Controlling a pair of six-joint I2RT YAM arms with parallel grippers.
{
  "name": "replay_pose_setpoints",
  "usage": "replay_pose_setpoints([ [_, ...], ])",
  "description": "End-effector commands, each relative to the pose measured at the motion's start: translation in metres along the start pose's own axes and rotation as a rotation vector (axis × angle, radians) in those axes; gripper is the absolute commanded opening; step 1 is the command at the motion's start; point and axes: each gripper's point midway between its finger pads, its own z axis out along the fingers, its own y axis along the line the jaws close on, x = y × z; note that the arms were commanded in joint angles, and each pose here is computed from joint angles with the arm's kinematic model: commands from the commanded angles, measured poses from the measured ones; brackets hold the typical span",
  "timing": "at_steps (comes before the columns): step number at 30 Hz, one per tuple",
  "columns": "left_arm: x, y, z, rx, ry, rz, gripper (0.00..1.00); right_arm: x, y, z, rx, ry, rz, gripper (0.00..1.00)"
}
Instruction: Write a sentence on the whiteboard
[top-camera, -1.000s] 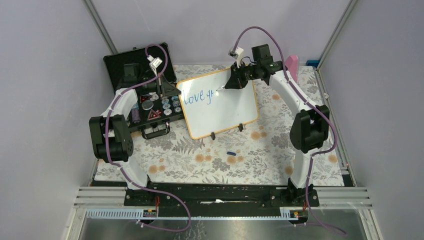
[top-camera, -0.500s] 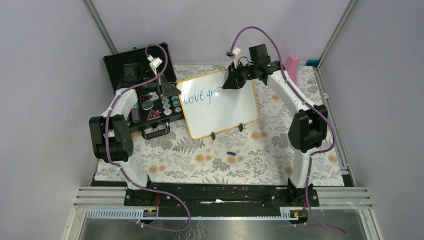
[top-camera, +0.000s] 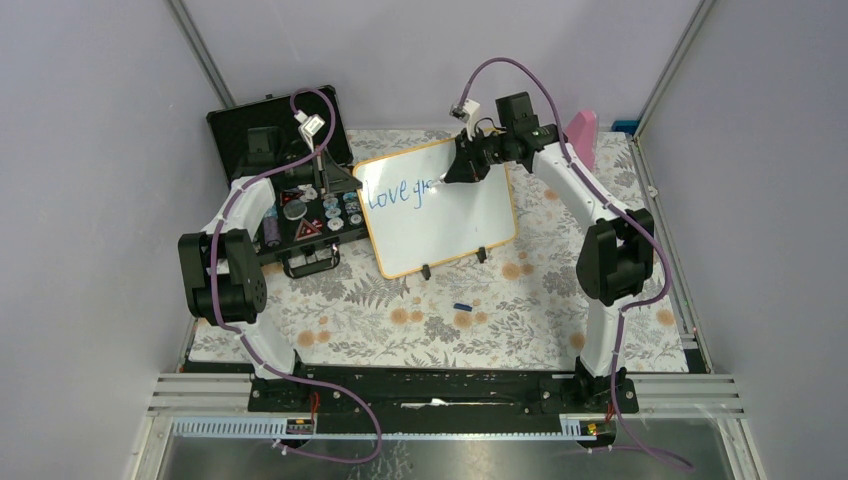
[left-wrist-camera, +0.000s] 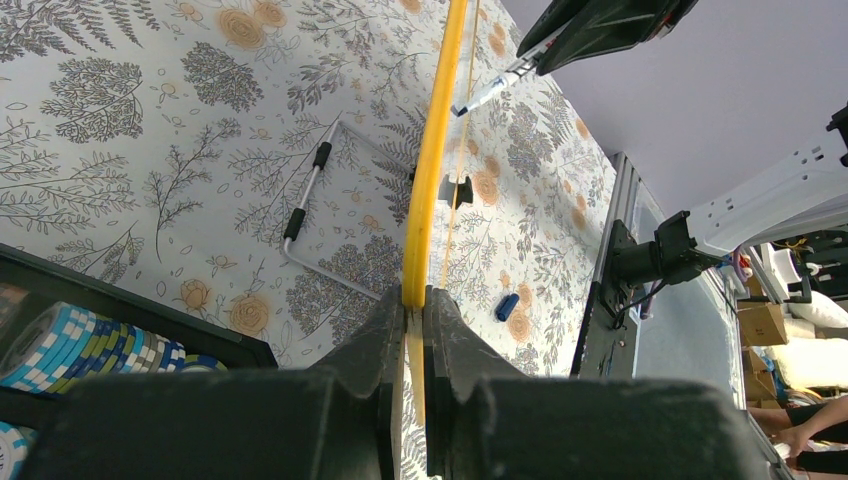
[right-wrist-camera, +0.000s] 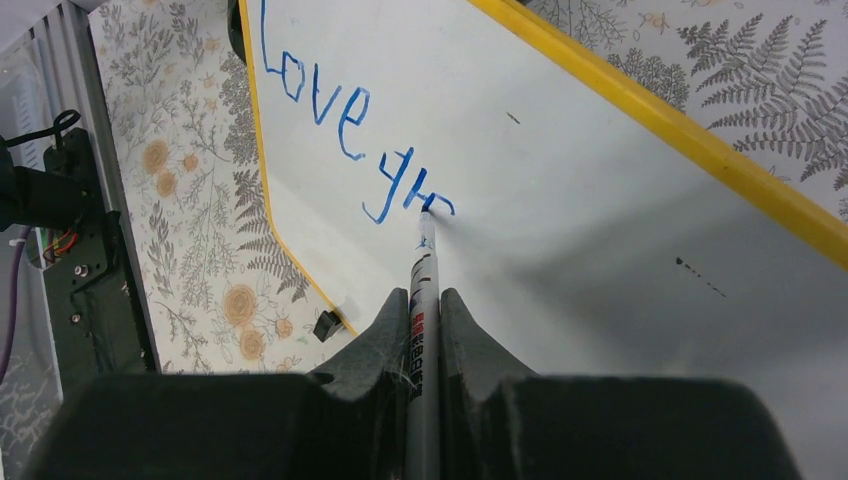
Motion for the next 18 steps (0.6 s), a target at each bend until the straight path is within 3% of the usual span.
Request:
replay_pose_setpoints([
  [1, -0.017, -0.013, 0.000, 0.014, -0.016, 0.095, 0.00, -0.001, 0.005, -0.004, 0.016, 0.001, -0.039, 0.00],
  [18, -0.018, -0.013, -0.001, 0.012, -0.017, 0.096, 0.00, -0.007, -0.009, -0.024, 0.077, -0.017, -0.049, 0.00],
])
